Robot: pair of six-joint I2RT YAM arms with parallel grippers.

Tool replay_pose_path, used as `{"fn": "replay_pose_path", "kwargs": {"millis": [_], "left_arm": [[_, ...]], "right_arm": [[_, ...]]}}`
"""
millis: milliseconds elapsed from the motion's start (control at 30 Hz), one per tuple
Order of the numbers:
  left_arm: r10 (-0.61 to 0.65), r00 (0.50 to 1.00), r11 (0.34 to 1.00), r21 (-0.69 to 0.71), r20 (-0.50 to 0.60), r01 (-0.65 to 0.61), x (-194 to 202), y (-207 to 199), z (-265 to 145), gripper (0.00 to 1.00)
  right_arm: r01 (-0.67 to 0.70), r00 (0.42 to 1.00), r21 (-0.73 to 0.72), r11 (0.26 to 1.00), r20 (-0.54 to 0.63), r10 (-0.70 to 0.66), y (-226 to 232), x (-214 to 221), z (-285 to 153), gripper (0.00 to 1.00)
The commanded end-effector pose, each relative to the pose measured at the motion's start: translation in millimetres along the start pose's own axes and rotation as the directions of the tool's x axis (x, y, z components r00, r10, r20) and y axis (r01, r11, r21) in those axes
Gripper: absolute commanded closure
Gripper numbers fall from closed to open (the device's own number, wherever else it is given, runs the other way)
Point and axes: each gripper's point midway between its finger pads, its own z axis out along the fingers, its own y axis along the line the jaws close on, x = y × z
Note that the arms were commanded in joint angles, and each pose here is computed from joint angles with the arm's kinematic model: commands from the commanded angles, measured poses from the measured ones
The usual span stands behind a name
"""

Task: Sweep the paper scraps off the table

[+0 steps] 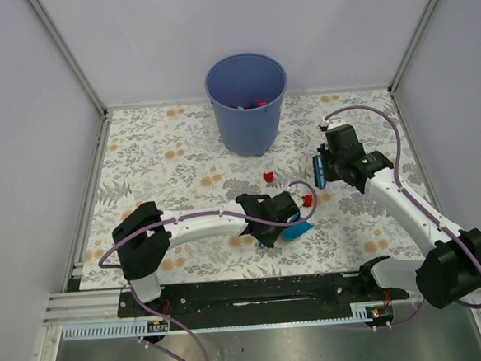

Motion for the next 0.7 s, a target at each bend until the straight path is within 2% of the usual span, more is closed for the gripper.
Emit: {"fn": "replay_pose_path", "kwargs": {"millis": [0, 233, 400, 667], "left_arm": [[0.024, 0.998, 0.999, 0.022, 0.052, -0.025, -26, -6, -2, 1.0], [0.023, 0.999, 0.999, 0.038, 0.033, -0.024, -32, -4, 2, 1.0], [0.019, 0.999, 0.999, 0.034, 0.032, -0.02, -32, -1, 3, 1.0], [0.017, 0.999, 0.999, 0.031, 0.032, -0.018, -37, 2, 6, 1.0]], "right_arm": [[0.019, 1.0, -0.033, 0.999, 0.009, -0.019, 8, -1, 21, 1.0], [-0.019, 0.996, -0.074, 0.997, -0.092, 0.012, 16, 29, 25, 1.0], [-0.018, 0.998, -0.125, 0.992, -0.061, 0.011, 22, 28, 14, 1.0], [-0.037, 0.992, -0.222, 0.974, -0.122, 0.01, 41, 37, 13, 1.0]]}}
